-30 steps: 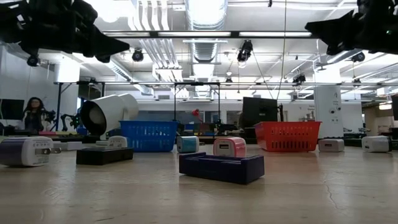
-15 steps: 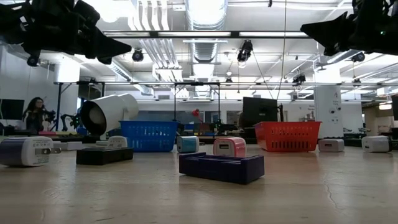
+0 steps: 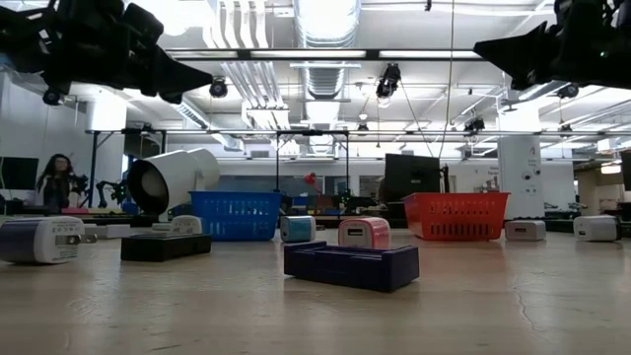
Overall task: Pick & Place Office items
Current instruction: Put the purple digital clock into the red bin
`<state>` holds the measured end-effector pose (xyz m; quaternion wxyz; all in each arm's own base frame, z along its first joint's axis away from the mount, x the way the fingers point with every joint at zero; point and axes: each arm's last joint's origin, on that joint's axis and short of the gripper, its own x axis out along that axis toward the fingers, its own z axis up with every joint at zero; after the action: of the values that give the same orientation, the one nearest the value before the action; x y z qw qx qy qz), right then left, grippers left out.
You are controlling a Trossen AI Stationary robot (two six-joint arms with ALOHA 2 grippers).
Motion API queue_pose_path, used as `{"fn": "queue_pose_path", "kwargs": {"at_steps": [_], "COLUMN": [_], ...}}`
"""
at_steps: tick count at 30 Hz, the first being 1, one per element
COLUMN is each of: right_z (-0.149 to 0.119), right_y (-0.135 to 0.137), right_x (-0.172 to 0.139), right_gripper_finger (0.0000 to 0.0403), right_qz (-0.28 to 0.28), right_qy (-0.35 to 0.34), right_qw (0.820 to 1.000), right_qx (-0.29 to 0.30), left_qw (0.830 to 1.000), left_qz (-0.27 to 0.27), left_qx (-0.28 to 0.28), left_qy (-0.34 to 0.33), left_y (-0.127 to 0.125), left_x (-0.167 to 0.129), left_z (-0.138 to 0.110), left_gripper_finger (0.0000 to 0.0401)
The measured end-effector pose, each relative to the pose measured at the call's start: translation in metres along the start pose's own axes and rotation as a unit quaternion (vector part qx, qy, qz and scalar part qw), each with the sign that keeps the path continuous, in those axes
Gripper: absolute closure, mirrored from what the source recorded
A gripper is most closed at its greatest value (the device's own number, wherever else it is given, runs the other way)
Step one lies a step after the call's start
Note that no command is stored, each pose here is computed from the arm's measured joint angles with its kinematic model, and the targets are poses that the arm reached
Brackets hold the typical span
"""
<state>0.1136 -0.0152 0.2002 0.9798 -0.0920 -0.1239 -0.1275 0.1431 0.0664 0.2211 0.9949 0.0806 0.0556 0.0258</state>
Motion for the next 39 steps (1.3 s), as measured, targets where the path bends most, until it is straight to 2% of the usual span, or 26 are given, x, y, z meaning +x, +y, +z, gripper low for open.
{"fn": "queue_pose_path", "kwargs": {"at_steps": [3,14,18,21,26,31,39], "right_z": [-0.001,-0.003,0.003,0.007,0.017,0.016,0.023], "right_y": [0.000,-0.001,-0.003,-0.002,0.002,0.013,0.025], "right_x": [0.000,0.001,0.005,0.012,0.035,0.067,0.120], "right_gripper_finger": [0.0394,0.0394,0.0394,0.0390,0.0364,0.0330,0.0284], "right_qz": [0.000,-0.024,-0.058,-0.045,-0.030,-0.005,0.008], "right_qy": [0.002,0.015,0.015,0.027,0.069,0.123,0.151], "right_qw": [1.000,0.999,0.997,0.998,0.996,0.992,0.988], "right_qx": [0.027,0.024,0.040,0.046,0.048,0.026,0.020], "left_qw": [1.000,1.000,1.000,1.000,1.000,1.000,0.999], "left_qz": [-0.016,-0.017,-0.017,-0.017,-0.017,-0.017,-0.009], "left_qx": [0.004,-0.006,-0.005,-0.006,-0.007,-0.012,-0.038], "left_qy": [-0.004,-0.004,-0.004,-0.004,-0.005,-0.004,0.003], "left_y": [-0.001,-0.001,-0.001,-0.001,-0.001,-0.001,0.000], "left_x": [0.000,0.000,0.000,0.000,0.000,0.000,0.001], "left_z": [0.000,0.000,0.001,0.001,0.001,0.001,-0.001], "left_gripper_finger": [0.0396,0.0396,0.0396,0.0396,0.0396,0.0396,0.0396]}}
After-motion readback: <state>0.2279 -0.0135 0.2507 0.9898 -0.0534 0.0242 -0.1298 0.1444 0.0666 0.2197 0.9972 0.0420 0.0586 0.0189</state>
